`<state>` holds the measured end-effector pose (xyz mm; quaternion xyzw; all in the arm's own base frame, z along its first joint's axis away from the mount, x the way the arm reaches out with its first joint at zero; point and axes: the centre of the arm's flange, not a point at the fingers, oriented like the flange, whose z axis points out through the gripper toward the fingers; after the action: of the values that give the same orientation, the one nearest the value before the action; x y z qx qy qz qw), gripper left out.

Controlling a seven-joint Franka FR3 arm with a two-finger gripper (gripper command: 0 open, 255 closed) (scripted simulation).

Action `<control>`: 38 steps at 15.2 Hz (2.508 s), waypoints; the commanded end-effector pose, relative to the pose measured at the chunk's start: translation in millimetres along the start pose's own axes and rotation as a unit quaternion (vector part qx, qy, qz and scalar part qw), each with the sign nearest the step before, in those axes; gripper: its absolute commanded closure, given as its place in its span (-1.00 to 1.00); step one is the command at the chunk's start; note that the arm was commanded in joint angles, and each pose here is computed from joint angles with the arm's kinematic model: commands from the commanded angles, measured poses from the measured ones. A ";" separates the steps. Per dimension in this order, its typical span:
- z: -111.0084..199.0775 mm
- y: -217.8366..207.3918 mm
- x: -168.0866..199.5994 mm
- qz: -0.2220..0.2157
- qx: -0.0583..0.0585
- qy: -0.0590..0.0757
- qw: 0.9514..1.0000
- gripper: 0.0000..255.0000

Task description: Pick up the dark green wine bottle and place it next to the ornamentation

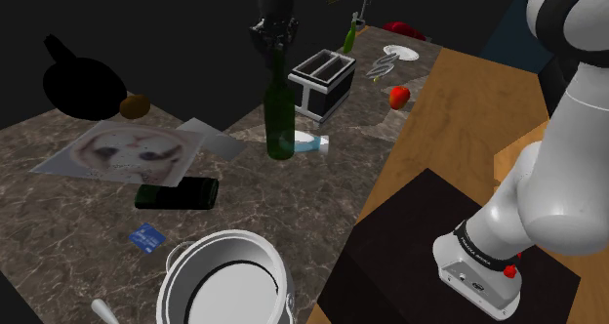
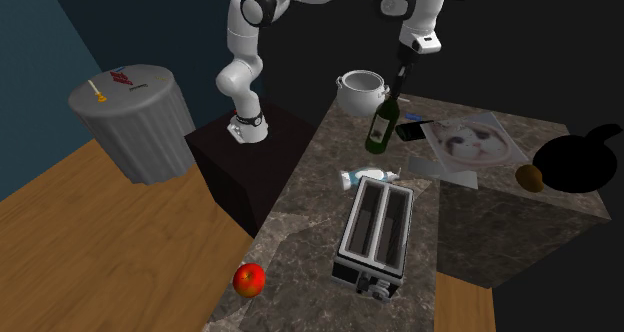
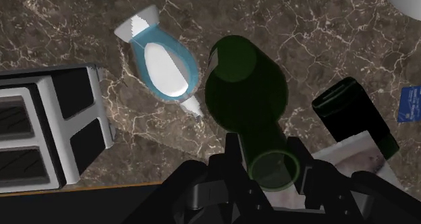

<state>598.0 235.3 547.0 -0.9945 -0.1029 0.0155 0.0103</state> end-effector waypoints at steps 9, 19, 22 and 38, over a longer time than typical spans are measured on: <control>22.4 -77.6 30.9 0.001 0.000 0.000 1.000 1.00; 70.5 -76.4 32.2 0.001 0.000 0.000 1.000 1.00; 70.5 -76.5 32.3 0.001 0.000 0.000 1.000 1.00; 20.5 -76.4 32.2 0.001 0.000 0.000 1.000 -1.00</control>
<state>613.2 316.9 525.9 -0.9946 -0.1022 0.0149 0.0107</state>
